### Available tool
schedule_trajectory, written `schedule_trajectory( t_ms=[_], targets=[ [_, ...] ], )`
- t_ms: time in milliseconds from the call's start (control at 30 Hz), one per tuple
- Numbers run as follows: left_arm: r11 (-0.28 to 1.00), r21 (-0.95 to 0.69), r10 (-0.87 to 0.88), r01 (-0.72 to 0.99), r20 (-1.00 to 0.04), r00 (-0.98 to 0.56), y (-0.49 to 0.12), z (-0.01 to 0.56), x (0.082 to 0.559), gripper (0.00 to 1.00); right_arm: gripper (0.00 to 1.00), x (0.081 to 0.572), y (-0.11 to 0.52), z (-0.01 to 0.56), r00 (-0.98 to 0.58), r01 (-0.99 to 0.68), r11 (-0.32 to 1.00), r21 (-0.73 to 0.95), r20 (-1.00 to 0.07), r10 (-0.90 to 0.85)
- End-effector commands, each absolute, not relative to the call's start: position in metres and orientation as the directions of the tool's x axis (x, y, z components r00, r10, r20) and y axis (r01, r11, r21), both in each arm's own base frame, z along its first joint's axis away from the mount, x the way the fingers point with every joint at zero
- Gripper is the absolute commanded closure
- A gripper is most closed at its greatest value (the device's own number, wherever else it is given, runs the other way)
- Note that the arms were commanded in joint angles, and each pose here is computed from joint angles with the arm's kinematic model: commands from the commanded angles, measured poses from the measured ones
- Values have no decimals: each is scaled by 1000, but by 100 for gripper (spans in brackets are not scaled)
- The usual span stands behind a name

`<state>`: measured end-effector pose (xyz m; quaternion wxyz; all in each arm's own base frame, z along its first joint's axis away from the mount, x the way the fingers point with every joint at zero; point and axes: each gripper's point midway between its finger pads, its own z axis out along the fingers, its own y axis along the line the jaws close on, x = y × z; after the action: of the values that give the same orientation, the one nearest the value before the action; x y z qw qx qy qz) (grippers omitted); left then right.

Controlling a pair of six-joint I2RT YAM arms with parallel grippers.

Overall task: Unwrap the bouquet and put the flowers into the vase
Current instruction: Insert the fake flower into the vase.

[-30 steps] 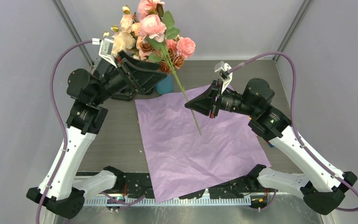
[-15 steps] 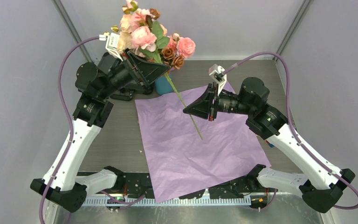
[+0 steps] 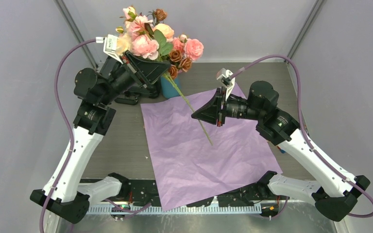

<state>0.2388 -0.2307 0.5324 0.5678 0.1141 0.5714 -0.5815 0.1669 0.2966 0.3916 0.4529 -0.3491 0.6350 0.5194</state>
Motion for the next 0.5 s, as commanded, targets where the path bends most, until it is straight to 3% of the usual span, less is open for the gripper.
schedule_trajectory(
  t_ms=[0, 100, 133, 233, 300, 467],
  targets=[
    [320, -472, -536, 821, -805, -254, -223, 541, 230, 100, 96, 169, 292, 415, -277, -926, 240, 291, -957, 91],
    [340, -400, -501, 851, -843, -196, -222, 540, 224, 100, 79, 176, 287, 416, -265, -912, 292, 288, -957, 114],
    [349, -359, -479, 866, -862, -165, -222, 540, 220, 100, 64, 183, 284, 415, -261, -898, 333, 288, -957, 123],
    [399, -206, -410, 894, -912, -27, -216, 539, 209, 100, 39, 192, 279, 409, -254, -875, 393, 283, -959, 124],
    [415, -115, -373, 902, -926, 54, -213, 541, 201, 100, 30, 198, 276, 406, -251, -858, 428, 283, -959, 132],
    [481, 49, -292, 875, -932, 213, -203, 537, 194, 100, 22, 224, 259, 396, -261, -754, 584, 300, -953, 152]
  ],
)
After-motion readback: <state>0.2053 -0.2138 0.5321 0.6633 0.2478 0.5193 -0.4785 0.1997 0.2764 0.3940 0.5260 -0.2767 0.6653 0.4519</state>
